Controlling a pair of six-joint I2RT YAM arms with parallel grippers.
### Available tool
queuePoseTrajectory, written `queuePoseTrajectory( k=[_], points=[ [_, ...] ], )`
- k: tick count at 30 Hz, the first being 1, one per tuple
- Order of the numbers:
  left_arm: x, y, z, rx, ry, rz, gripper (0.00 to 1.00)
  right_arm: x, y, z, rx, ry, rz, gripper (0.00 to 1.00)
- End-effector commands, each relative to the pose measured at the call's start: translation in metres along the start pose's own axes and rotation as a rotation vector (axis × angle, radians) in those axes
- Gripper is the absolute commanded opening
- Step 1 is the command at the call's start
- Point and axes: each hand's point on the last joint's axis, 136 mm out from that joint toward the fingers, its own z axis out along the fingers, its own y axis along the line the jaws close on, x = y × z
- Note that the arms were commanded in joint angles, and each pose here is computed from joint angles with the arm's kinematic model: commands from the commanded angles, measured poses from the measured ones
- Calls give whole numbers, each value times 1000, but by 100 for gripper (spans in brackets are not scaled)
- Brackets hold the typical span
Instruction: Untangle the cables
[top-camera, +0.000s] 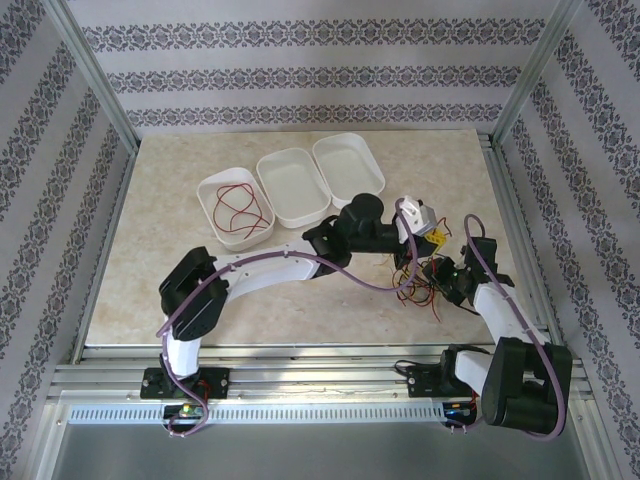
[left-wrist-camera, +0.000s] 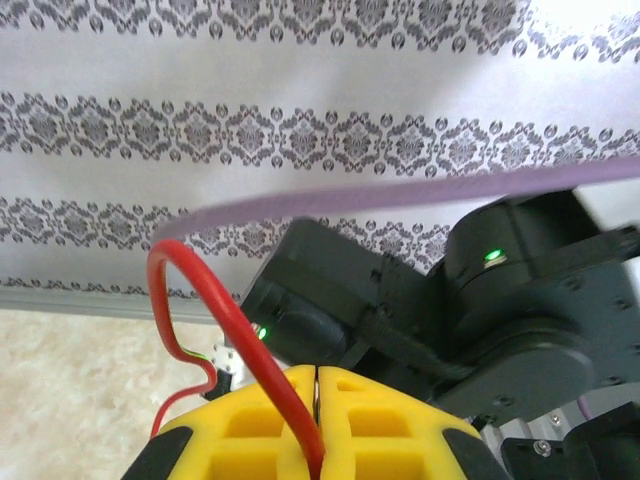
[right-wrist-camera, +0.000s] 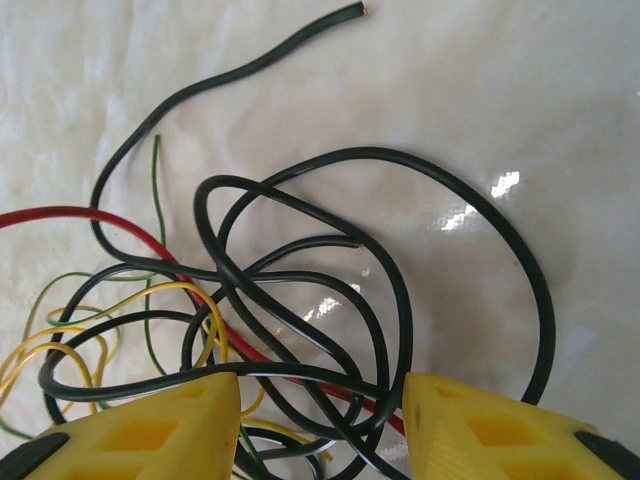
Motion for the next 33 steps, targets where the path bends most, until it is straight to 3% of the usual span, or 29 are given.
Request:
queuePoseTrajectory(
  k=[1,12,17,23,33],
  points=[
    [-84,-7,-32,-18,-199,128,0,3,-15,5,74,1,-12,47],
    [-126,-2,-57,-61,-290,189,0,1,-17,5,89,-4,-7,45],
    [-125,30,-78,-200,-270,174,0,-2,-12,0,70,-21,-15,46],
    [-107,76,-115,-393,-165,145,0,-4,-8,-5,59,-30,-24,46],
    [-54,153,-224,-828,8,-77,0,-4,-8,-5,62,-34,-21,46]
  ],
)
